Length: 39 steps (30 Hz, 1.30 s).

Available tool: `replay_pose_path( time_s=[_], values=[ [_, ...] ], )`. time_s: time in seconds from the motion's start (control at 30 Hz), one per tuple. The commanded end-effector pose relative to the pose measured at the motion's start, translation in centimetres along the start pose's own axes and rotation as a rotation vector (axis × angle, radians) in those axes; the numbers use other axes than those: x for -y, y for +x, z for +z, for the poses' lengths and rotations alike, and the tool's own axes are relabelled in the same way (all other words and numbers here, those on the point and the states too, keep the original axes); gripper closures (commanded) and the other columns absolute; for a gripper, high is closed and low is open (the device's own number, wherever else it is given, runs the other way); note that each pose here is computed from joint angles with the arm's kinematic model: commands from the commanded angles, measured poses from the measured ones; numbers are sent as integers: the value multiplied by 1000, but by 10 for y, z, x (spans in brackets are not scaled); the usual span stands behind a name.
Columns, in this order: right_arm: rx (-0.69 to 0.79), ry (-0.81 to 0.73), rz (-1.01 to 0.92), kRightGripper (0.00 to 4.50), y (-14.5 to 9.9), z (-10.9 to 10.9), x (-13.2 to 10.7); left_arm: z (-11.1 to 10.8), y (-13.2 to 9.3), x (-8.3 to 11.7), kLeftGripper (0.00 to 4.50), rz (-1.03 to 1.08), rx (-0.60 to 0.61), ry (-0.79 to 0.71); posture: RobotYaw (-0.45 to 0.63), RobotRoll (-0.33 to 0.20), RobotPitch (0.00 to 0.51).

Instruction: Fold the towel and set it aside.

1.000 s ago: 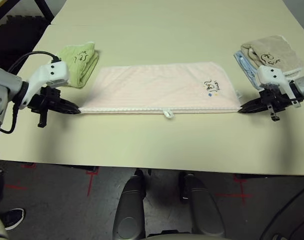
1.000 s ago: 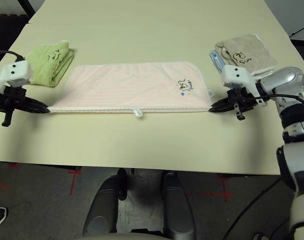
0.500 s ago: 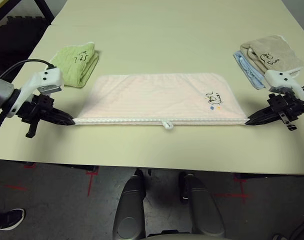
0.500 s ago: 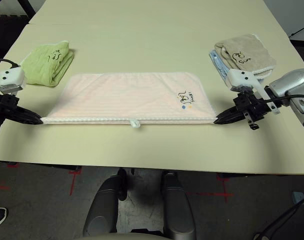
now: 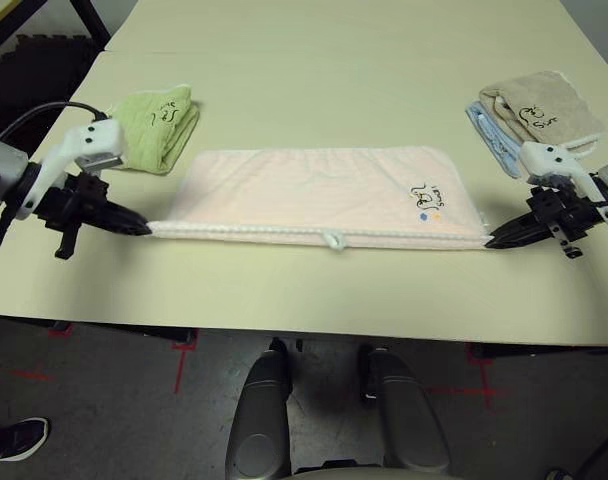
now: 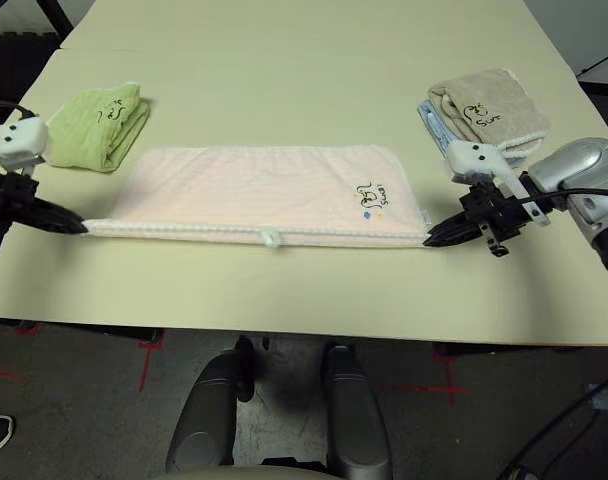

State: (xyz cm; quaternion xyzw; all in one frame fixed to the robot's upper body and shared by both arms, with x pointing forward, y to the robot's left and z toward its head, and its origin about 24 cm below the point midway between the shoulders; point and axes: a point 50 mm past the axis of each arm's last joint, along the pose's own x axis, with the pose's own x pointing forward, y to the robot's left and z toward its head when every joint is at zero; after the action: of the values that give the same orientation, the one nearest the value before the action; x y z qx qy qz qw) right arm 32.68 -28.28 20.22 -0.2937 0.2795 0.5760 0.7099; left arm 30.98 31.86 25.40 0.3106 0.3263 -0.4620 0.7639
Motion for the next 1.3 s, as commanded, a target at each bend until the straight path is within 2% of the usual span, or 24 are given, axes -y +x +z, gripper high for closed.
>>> replay_pose_path(
  time_s=[0.03, 0.33, 0.6, 0.93, 1.3],
  values=[
    [-9, 34, -50, 4500, -7, -6, 5, 0, -7, -8, 4460, 68, -4, -20, 6, 0, 230],
    [28, 19, -182, 4500, -12, 3, 22, 8, -3, -24, 4460, 198, 26, 4, 2, 0, 232],
    [26, -41, -354, 4500, 2, 9, 36, 13, 7, -37, 4460, 350, 71, -4, 8, 0, 234],
    [25, -47, -555, 4500, 9, 18, 51, 12, 10, -41, 4460, 402, 70, -20, 9, 0, 235],
    [23, -68, -640, 4500, 10, 30, 58, 10, 13, -43, 4460, 425, 73, -32, 5, 0, 231]
  ],
)
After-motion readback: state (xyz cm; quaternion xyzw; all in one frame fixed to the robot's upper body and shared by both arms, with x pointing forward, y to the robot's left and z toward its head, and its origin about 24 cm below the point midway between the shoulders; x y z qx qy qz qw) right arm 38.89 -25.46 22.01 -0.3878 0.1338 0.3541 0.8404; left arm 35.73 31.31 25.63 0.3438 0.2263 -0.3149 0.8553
